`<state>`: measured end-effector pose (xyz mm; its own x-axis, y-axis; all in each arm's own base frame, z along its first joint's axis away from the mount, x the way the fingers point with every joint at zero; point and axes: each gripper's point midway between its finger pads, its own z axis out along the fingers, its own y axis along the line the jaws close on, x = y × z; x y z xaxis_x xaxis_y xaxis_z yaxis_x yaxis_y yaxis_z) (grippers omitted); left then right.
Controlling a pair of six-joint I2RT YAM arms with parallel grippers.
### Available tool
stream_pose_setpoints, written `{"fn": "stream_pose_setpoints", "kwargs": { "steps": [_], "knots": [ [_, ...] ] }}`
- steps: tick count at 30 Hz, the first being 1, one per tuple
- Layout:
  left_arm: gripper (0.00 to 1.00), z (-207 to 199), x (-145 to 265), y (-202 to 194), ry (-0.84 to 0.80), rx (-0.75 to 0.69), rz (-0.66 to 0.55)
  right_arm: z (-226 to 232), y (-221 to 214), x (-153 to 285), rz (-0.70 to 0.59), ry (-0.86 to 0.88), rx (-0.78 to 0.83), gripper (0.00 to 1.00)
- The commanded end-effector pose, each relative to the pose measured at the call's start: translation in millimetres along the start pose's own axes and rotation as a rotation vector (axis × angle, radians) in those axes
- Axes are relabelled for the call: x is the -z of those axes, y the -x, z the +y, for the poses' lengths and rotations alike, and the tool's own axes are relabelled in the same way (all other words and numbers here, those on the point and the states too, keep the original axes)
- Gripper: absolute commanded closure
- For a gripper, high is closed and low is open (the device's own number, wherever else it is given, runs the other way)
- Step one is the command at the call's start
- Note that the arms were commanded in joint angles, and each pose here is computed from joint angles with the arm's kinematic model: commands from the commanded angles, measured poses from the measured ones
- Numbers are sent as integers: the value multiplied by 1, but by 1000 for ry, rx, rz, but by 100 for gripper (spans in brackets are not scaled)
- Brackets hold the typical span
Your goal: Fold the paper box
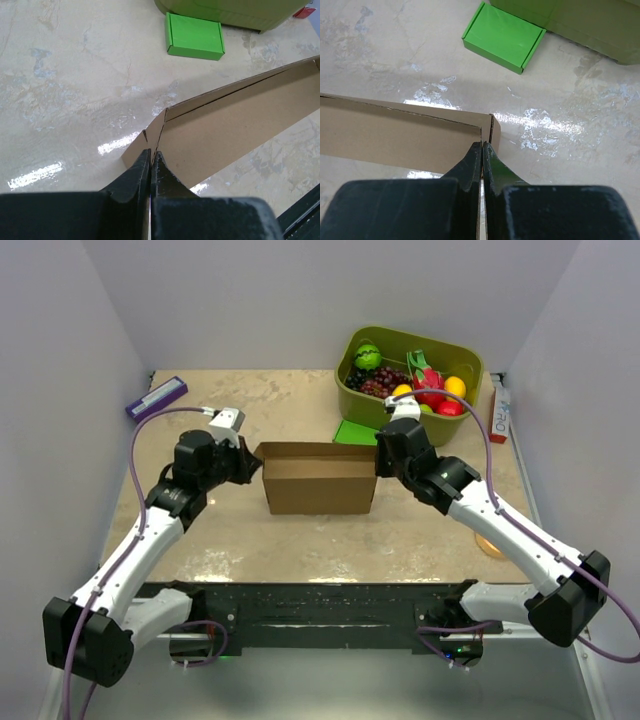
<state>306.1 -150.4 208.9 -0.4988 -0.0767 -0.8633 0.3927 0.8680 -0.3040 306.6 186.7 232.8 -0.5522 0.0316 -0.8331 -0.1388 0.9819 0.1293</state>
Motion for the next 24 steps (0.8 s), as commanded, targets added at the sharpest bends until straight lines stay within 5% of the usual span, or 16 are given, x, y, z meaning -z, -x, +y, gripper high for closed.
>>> {"fn": "stream_pose_setpoints", "kwargs": {
  "steps": [1,24],
  "knots": [
    [100,-16,1,34,-49,41,-83,-4,-8,-4,14,-24,24,100],
    [100,-37,-14,37,-96,150,-104,-8,-17,-5,25,-27,30,100]
  ]
}}
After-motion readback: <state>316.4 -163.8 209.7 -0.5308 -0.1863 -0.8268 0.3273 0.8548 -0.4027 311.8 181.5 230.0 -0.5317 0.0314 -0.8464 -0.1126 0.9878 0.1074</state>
